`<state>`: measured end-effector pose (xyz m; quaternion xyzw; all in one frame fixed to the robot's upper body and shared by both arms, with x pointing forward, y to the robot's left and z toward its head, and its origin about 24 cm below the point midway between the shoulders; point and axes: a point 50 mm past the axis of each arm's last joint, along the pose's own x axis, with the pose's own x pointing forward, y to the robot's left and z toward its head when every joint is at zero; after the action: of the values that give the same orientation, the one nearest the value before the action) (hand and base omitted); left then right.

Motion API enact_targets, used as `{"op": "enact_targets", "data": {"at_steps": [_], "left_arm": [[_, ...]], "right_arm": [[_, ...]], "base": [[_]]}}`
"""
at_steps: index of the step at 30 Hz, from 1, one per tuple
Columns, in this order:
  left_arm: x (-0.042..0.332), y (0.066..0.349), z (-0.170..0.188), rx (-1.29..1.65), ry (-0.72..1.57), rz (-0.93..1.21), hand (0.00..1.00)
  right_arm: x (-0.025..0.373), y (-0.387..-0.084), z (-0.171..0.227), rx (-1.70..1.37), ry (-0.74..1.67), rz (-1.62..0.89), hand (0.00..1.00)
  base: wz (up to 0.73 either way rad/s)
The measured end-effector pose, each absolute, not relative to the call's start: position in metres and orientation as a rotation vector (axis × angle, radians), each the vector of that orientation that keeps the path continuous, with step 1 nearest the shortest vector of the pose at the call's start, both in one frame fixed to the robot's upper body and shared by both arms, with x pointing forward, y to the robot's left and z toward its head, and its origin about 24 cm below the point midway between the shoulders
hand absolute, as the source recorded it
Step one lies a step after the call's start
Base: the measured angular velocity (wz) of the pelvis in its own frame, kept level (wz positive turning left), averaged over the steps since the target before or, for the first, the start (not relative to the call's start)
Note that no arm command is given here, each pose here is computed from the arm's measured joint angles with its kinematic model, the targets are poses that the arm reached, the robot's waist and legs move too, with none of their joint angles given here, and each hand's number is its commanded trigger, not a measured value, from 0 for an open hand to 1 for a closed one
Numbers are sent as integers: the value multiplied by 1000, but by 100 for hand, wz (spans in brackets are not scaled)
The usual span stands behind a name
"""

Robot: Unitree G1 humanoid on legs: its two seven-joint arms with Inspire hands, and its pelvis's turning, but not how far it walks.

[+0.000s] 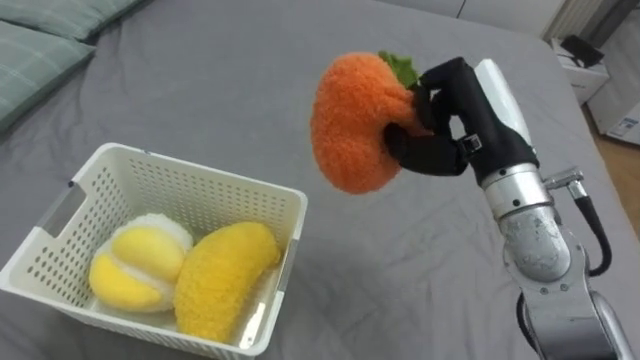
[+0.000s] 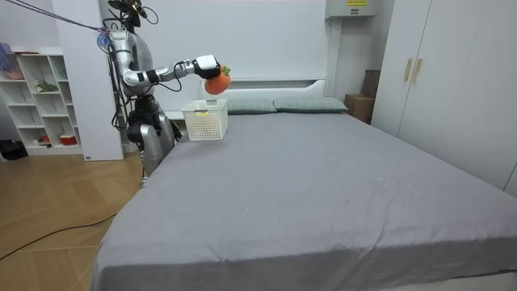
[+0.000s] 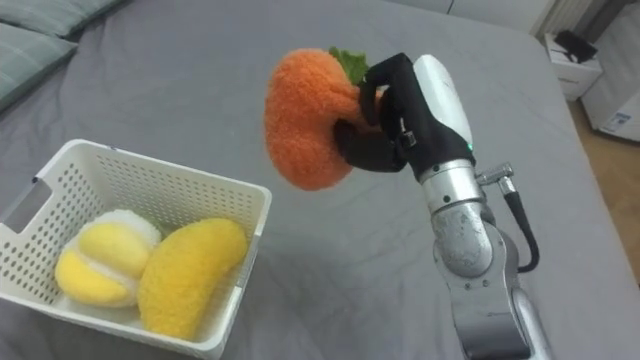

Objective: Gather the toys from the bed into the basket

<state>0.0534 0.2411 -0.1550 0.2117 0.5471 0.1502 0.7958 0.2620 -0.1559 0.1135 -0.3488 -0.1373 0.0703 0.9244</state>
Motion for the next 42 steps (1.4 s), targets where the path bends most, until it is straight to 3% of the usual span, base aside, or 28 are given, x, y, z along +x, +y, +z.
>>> {"op": "enact_targets", "data": {"at_steps": [24,34,37,38,39,40,41,42], "left_arm": [[88,232,-153,490,1106,181,0],[93,233,-152,495,1099,139,0],[94,233,-152,494,1097,136,0],[94,233,-151,495,1096,136,0],[95,233,-151,495,1093,136,0],[95,233,-151,496,1091,136,0],[96,233,-151,497,1087,138,0],[97,233,-151,498,1085,139,0]], "right_arm": [[252,-42,112,-693,-378,664,100],[251,-29,83,-707,-261,757,100],[252,-31,76,-717,-230,760,95],[253,-31,75,-720,-226,759,91],[253,-32,75,-721,-225,757,72],[253,-32,75,-721,-225,756,67],[253,-32,75,-722,-226,754,44],[253,-32,75,-722,-226,752,0]], "base": [[6],[1],[4],[4],[3],[0],[0],[0]]}}
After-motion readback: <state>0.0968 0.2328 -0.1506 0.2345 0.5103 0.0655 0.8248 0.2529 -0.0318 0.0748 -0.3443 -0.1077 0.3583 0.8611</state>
